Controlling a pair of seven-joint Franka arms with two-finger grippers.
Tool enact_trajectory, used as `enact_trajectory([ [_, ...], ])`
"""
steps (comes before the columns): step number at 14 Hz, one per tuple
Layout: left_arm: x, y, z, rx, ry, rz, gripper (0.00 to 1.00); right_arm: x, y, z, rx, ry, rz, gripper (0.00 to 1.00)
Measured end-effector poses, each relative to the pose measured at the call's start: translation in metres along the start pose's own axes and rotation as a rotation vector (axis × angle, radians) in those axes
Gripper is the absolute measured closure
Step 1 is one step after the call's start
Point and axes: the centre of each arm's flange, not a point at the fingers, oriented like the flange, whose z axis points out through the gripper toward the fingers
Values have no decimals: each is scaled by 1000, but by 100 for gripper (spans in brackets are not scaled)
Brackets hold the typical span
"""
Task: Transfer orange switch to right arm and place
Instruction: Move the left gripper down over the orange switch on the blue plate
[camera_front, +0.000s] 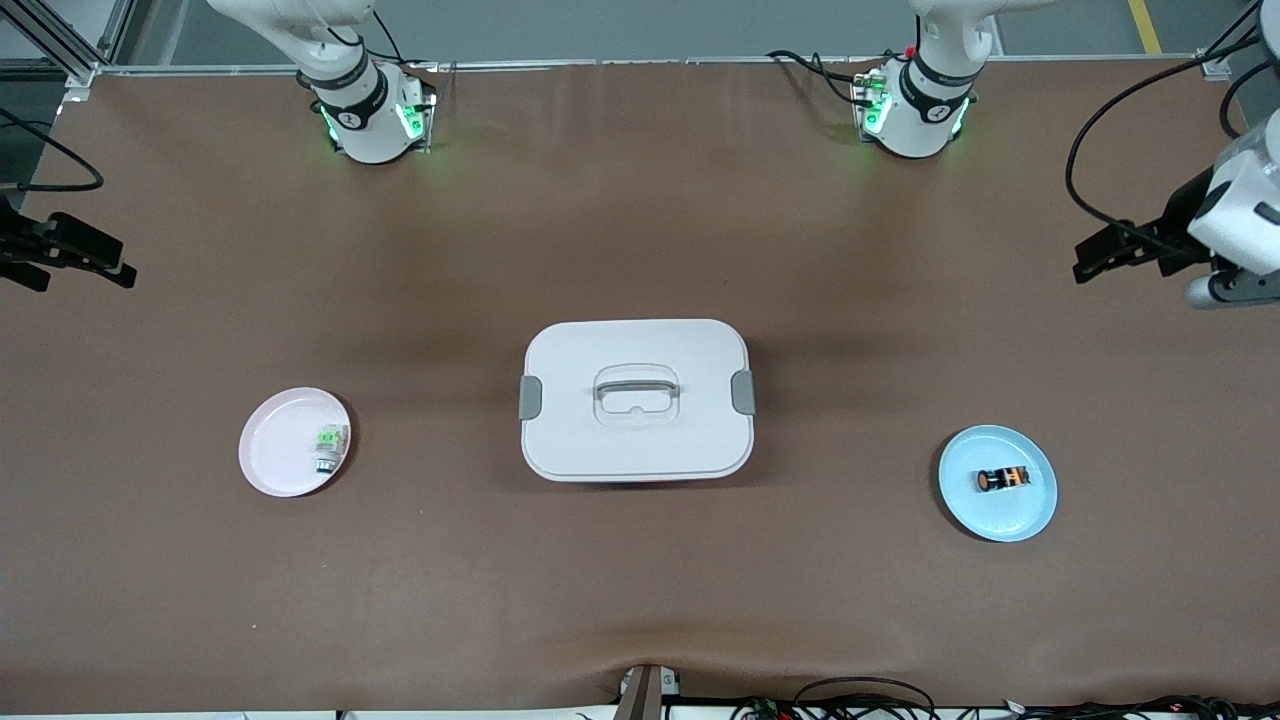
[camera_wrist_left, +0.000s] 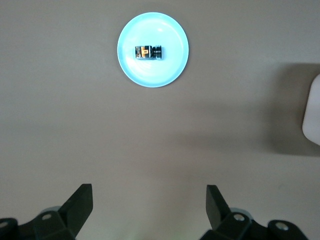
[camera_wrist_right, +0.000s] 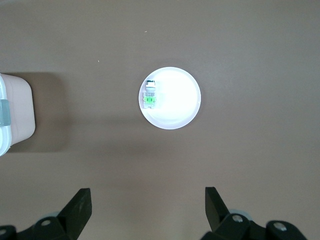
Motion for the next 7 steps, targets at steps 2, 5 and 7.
enact_trajectory([
  [2,6,-4,23,-3,27,-8,0,-1,0,0,1,-5,0,0],
  [5,13,-6,57,-7,39,-12,0,-2,-1,1,2,-16,-2,0],
  [7,17,-6,78,-9,32,-11,0,-3,-2,3,3,-29,-2,0],
])
